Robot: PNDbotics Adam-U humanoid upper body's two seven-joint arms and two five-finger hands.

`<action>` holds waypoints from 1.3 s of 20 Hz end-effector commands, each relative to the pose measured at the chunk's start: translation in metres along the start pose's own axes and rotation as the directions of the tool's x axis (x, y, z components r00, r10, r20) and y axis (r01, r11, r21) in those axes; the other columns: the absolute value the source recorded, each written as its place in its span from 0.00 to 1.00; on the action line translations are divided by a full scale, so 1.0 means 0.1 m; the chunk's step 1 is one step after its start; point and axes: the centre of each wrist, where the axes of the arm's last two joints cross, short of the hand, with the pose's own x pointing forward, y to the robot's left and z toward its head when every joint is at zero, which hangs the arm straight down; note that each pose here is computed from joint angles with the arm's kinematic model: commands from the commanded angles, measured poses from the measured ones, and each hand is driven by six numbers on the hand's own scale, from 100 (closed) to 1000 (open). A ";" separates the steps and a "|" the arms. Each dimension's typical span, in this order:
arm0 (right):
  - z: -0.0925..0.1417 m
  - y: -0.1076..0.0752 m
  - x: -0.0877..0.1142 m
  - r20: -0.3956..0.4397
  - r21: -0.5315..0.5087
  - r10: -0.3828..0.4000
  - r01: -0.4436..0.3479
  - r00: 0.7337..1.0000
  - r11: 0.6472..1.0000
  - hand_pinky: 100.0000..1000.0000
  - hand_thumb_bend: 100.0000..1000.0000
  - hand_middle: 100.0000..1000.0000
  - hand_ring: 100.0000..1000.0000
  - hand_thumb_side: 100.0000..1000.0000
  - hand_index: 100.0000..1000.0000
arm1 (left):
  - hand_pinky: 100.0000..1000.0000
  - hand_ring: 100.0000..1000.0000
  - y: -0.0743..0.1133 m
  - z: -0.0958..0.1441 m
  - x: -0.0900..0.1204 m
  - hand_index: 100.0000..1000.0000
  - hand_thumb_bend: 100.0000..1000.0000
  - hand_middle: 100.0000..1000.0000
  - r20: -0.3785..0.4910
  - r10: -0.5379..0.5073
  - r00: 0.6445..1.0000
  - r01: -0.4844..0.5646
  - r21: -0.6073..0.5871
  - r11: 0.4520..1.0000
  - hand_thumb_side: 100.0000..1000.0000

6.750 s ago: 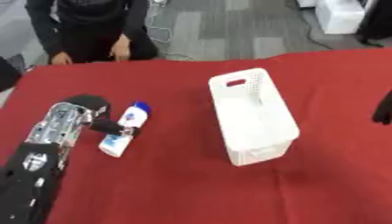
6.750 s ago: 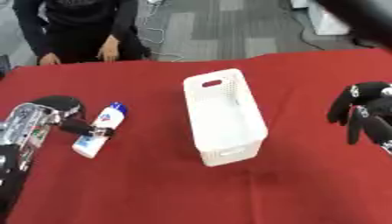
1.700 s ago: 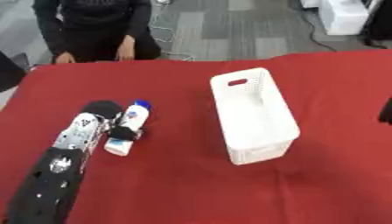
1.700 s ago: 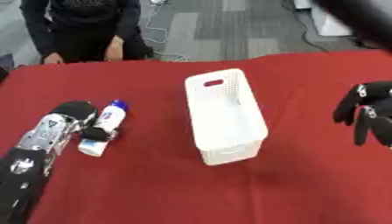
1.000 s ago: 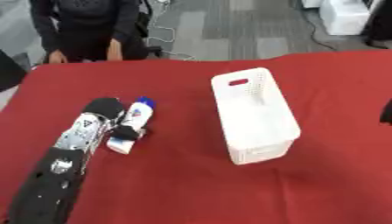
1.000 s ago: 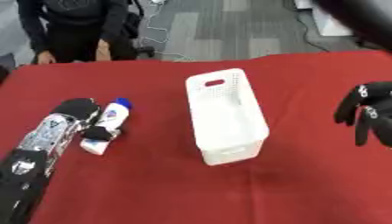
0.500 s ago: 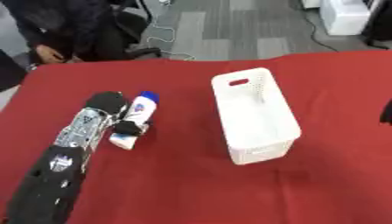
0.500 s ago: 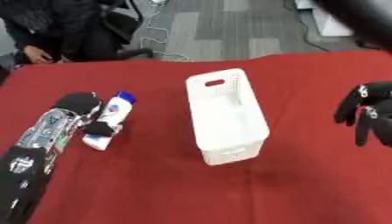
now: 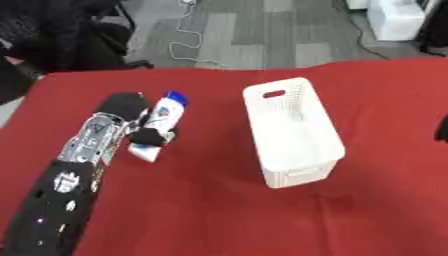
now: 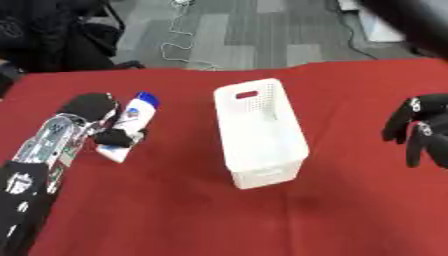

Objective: Pick up objects on the table and place them in the box.

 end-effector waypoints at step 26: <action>-0.05 -0.11 0.03 0.152 0.172 0.095 -0.121 0.984 0.978 0.26 0.12 0.45 0.42 1.00 0.26 | 0.00 0.00 0.93 0.04 0.28 0.09 0.15 0.00 0.315 -0.115 0.942 -0.006 0.358 0.934 0.80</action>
